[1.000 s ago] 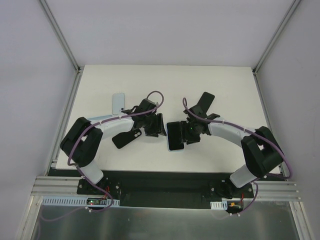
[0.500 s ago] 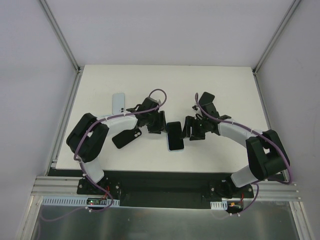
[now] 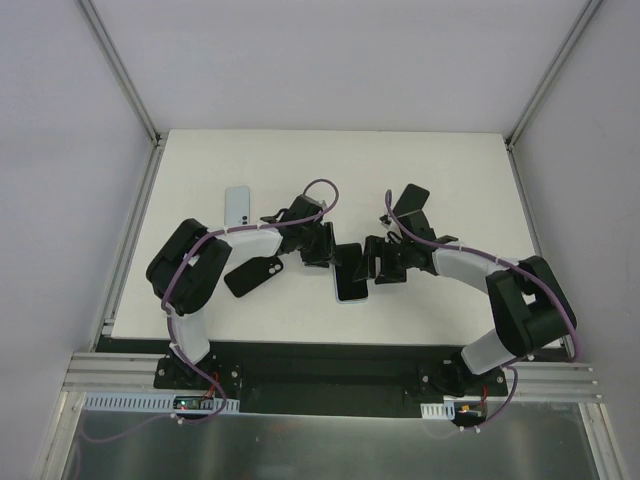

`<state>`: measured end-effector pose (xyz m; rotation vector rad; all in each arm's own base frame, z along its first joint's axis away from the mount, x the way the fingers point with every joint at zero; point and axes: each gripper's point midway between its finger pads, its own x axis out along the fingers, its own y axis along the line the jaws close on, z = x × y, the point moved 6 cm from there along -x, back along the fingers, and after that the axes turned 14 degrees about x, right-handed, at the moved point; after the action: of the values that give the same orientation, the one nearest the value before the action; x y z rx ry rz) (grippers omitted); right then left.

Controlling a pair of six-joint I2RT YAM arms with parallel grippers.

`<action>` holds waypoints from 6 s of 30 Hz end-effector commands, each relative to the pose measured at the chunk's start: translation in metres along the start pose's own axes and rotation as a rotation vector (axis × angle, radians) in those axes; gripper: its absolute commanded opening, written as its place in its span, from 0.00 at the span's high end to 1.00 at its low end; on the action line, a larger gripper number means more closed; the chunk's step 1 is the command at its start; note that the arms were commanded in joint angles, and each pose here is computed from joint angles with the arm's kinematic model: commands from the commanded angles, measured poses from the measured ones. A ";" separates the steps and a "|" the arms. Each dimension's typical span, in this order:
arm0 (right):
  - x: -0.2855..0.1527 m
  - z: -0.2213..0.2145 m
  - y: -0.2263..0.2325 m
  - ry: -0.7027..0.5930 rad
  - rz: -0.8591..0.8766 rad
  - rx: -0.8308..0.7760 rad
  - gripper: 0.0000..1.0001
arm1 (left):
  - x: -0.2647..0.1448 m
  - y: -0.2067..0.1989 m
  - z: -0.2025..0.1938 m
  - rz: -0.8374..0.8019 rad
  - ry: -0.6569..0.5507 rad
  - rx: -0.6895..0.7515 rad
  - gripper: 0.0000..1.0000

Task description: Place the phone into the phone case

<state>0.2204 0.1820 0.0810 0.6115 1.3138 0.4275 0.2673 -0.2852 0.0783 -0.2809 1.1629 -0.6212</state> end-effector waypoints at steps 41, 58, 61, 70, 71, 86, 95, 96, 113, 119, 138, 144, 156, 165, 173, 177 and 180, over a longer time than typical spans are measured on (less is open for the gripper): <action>-0.001 0.024 0.047 0.068 0.481 0.104 0.46 | -0.007 -0.012 -0.031 -0.229 0.002 -0.094 0.74; 0.002 0.019 0.044 0.104 0.487 0.116 0.60 | -0.008 -0.011 -0.032 -0.215 -0.001 -0.089 0.74; 0.001 0.018 0.042 0.101 0.485 0.114 0.58 | -0.008 -0.011 -0.032 -0.215 -0.001 -0.087 0.74; 0.006 0.021 0.039 0.107 0.441 0.130 0.93 | -0.010 -0.011 -0.031 -0.218 -0.006 -0.084 0.74; 0.007 0.019 0.037 0.118 0.422 0.143 0.94 | -0.010 -0.012 -0.031 -0.217 -0.007 -0.082 0.74; 0.004 0.006 0.037 0.156 0.355 0.097 0.53 | -0.011 -0.011 -0.030 -0.212 -0.009 -0.082 0.73; 0.004 0.001 0.032 0.156 0.339 0.109 0.83 | -0.021 -0.017 -0.028 -0.219 -0.027 -0.066 0.67; 0.002 0.002 0.033 0.153 0.342 0.104 0.84 | -0.024 -0.016 -0.026 -0.202 -0.034 -0.066 0.65; -0.072 0.009 0.094 0.103 0.580 -0.062 0.92 | -0.122 -0.036 -0.032 -0.454 -0.202 0.190 0.28; -0.098 -0.001 0.116 0.106 0.700 -0.139 0.91 | -0.134 -0.050 -0.027 -0.570 -0.254 0.266 0.28; -0.118 -0.022 0.125 0.114 0.808 -0.199 0.59 | -0.167 -0.079 -0.021 -0.839 -0.400 0.247 0.88; -0.117 -0.040 0.118 0.124 0.831 -0.243 0.52 | -0.181 -0.088 -0.008 -0.862 -0.470 0.239 1.00; -0.117 -0.052 0.119 0.131 0.857 -0.253 0.57 | -0.189 -0.090 0.008 -0.924 -0.497 0.207 1.00; -0.111 -0.045 0.121 0.140 0.830 -0.168 0.88 | -0.180 -0.082 0.006 -0.844 -0.474 0.234 1.00; -0.111 -0.037 0.127 0.154 0.816 -0.091 0.74 | -0.175 -0.074 0.000 -0.749 -0.442 0.297 1.00; -0.119 -0.037 0.130 0.092 0.790 -0.143 0.45 | -0.178 -0.075 -0.007 -0.787 -0.405 0.322 1.00; -0.120 -0.034 0.124 0.022 0.681 -0.185 0.32 | -0.182 -0.076 -0.013 -0.806 -0.390 0.334 1.00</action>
<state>0.1638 0.2134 0.2198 1.0193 1.1831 1.1018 0.1905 -0.2418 0.2266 -0.6367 0.6644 -1.2847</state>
